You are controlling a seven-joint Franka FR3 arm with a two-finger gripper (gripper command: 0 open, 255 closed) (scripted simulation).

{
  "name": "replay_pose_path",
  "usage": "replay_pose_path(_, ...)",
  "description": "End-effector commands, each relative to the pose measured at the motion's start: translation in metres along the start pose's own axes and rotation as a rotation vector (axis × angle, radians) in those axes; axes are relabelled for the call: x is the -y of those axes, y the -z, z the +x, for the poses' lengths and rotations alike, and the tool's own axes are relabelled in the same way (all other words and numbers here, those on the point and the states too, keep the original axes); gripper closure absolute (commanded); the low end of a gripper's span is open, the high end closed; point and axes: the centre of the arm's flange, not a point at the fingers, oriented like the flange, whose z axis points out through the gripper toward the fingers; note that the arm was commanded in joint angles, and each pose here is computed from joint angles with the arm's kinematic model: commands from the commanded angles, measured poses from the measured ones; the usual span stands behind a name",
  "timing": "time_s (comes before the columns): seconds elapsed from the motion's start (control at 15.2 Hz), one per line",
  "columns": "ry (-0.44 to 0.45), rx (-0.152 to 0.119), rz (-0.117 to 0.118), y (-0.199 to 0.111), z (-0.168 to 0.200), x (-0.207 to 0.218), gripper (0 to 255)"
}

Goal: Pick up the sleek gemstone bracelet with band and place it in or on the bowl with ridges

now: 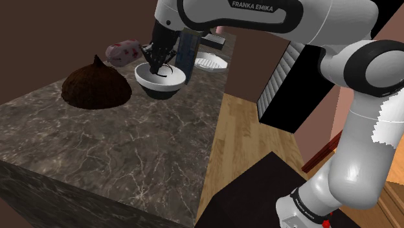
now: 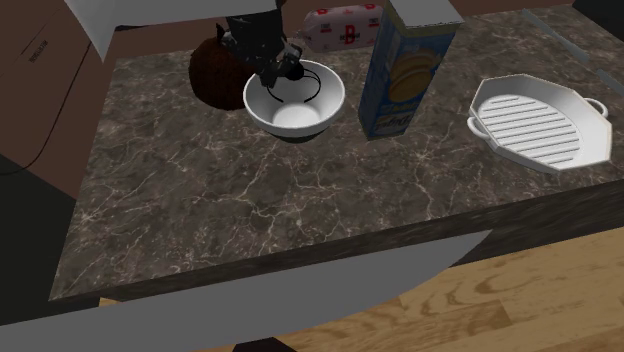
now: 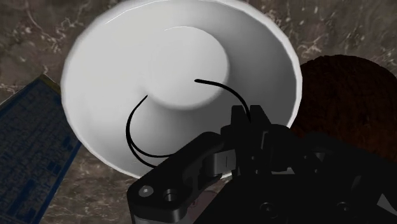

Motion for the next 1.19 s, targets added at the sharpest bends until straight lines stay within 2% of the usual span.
replay_pose_path(0.0, 0.000, 0.000, 0.000, 0.000, 0.000, 0.000, 255)
replay_pose_path(0.07, 0.000, 0.000, 0.000, 0.000, 0.000, 0.000, 0)
replay_pose_path(0.4, 0.000, 0.000, 0.000, 0.000, 0.000, 0.000, 0)
replay_pose_path(0.66, 0.000, 0.000, 0.000, 0.050, 0.000, 0.000, 0)
replay_pose_path(1.12, 0.000, 0.000, 0.000, 0.050, 0.000, 0.000, 0)
